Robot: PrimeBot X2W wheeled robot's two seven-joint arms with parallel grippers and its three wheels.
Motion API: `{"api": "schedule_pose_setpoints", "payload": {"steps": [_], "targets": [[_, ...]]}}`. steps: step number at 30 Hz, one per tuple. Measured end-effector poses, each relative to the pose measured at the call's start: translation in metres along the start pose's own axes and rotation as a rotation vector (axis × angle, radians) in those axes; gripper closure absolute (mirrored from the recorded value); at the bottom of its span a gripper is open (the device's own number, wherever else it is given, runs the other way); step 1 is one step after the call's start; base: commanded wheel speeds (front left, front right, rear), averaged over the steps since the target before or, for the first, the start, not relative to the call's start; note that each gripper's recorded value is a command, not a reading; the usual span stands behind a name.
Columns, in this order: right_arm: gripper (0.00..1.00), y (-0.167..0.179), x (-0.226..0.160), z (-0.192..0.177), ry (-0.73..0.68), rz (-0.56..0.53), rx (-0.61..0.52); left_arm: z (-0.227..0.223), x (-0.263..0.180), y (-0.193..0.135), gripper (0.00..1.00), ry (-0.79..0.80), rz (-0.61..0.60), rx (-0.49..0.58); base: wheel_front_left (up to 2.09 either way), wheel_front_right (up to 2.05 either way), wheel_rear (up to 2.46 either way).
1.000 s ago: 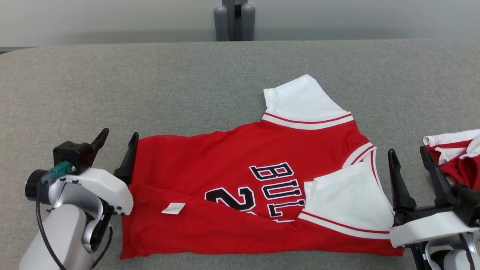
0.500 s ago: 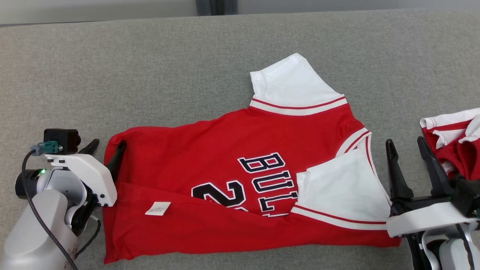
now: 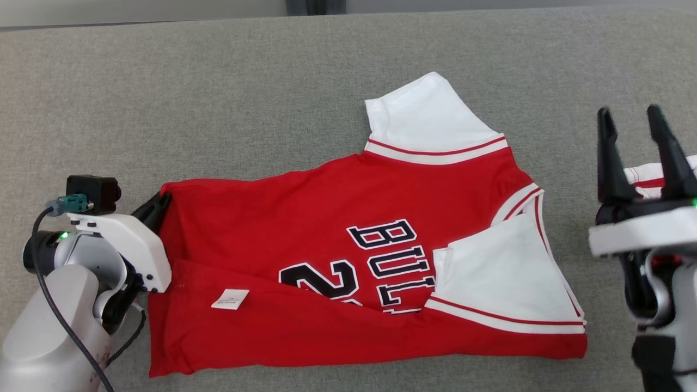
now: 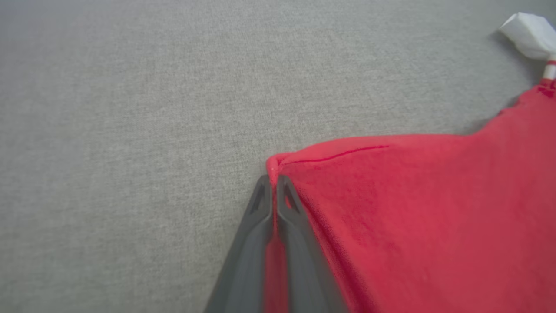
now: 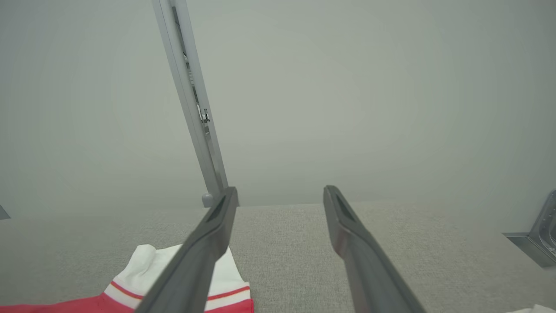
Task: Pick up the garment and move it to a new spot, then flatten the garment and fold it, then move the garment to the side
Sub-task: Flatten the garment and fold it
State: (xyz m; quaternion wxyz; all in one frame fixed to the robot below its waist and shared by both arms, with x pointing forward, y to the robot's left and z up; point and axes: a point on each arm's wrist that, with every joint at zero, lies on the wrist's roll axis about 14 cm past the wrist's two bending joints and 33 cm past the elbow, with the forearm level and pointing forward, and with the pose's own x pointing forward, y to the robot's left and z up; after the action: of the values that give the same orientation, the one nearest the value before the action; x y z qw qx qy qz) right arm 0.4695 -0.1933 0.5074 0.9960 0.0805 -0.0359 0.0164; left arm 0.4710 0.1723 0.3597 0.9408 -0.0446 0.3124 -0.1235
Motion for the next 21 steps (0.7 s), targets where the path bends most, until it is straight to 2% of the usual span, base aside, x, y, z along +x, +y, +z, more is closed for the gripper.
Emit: {"api": "schedule_pose_setpoints", "payload": {"steps": [4, 9, 10, 14, 21], "targets": [[0.0, -0.007, 0.039, 0.015, 0.003, 0.028, -0.012, 0.014, 0.001, -0.005, 1.0, -0.039, -0.016, 0.016, 0.0, 0.0, 0.0], [0.0, -0.002, 0.087, 0.0, 0.12, 0.094, -0.045, 0.029, 0.001, -0.015, 1.0, -0.08, -0.038, 0.045, 0.0, 0.0, 0.0], [0.0, 0.012, 0.103, -0.014, 0.181, 0.146, -0.07, 0.036, 0.002, -0.019, 1.0, -0.1, -0.044, 0.05, 0.0, 0.0, 0.0], [0.0, 0.043, 0.124, -0.054, 0.33, 0.246, -0.108, 0.04, 0.003, -0.02, 1.0, -0.12, -0.046, 0.058, 0.0, 0.0, 0.0], [0.0, 0.081, 0.132, -0.127, 0.571, 0.386, -0.193, 0.042, 0.005, -0.022, 1.0, -0.144, -0.049, 0.069, 0.0, 0.0, 0.0]]}}
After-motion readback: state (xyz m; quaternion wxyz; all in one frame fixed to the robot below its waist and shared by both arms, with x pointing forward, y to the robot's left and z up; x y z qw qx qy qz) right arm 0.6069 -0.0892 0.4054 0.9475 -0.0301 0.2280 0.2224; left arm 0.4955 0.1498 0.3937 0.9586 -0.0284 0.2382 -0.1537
